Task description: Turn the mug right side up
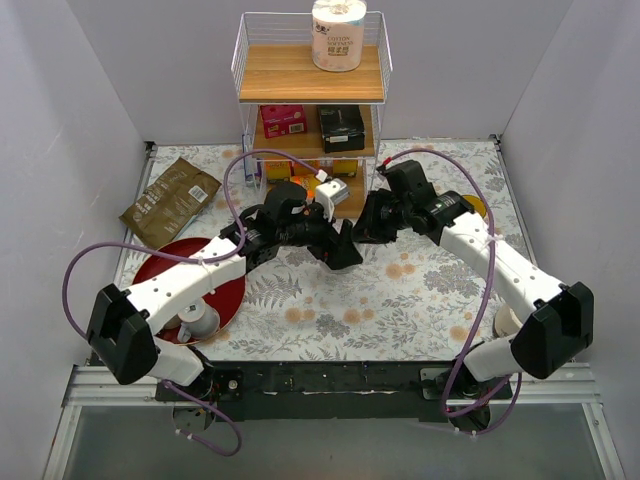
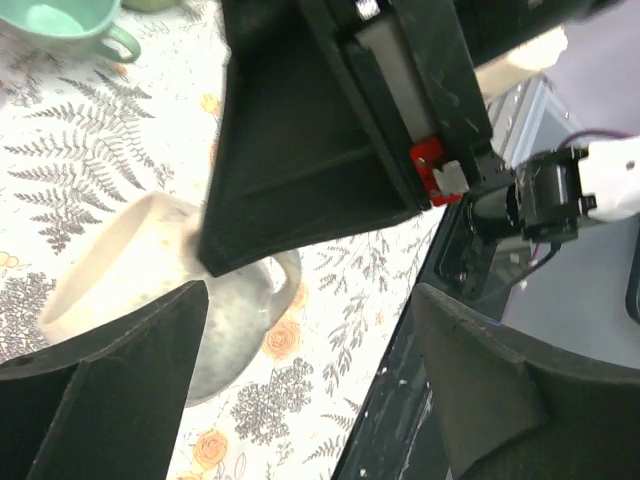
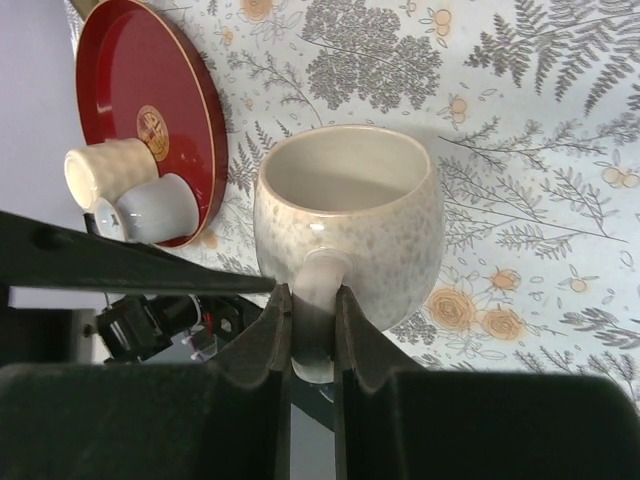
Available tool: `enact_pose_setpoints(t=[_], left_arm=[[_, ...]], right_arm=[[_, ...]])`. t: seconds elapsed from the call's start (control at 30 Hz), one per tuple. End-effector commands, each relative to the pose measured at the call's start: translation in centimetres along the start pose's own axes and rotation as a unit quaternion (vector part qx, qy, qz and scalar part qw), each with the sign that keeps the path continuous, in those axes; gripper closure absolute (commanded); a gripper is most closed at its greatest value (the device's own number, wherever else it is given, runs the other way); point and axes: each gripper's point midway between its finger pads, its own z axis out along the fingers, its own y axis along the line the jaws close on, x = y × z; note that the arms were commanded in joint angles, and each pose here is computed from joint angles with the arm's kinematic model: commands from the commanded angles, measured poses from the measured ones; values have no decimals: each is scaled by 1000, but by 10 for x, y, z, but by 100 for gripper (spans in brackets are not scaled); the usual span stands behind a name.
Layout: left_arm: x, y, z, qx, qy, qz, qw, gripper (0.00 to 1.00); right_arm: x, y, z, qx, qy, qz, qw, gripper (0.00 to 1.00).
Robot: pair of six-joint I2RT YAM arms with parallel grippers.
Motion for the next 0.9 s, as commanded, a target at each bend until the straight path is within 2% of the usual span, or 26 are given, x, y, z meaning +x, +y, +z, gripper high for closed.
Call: enact_pose_setpoints(t=[0.0,0.1,0.2,0.33,0.4,0.57,0.7,0.87], left_arm=[[-40,-4,-24,-32,-86,19,996,10],[-42,-1,-33,-51,-99,0,994,2],[-46,1,-46,-78,-121,-28,989,2],[-47,-2,-64,-93,-142,-50,984,2],[-43,-3,-67,-94,-140,-58,984,2],[-41,-6,-70,-94,-128,-65,985,2],[-41,-3,-70,-101,-122,-63,985,2],[-41,0,-69,-110,-115,-58,986,2]], right_arm=[[-16,9,-27,-17,-66,-28,997,99],[-24,-18,-31,30,-114,-49,992,99],[-35,-42,-35,66,-179,-79,978,99],[-47,-57,-55,63,-289,-118,948,99],[-52,-61,-59,62,-322,-131,935,99],[-54,-92,-55,117,-349,-134,920,99],[-61,-100,-54,122,-387,-140,903,99],[-48,-114,-41,113,-390,-137,904,99]])
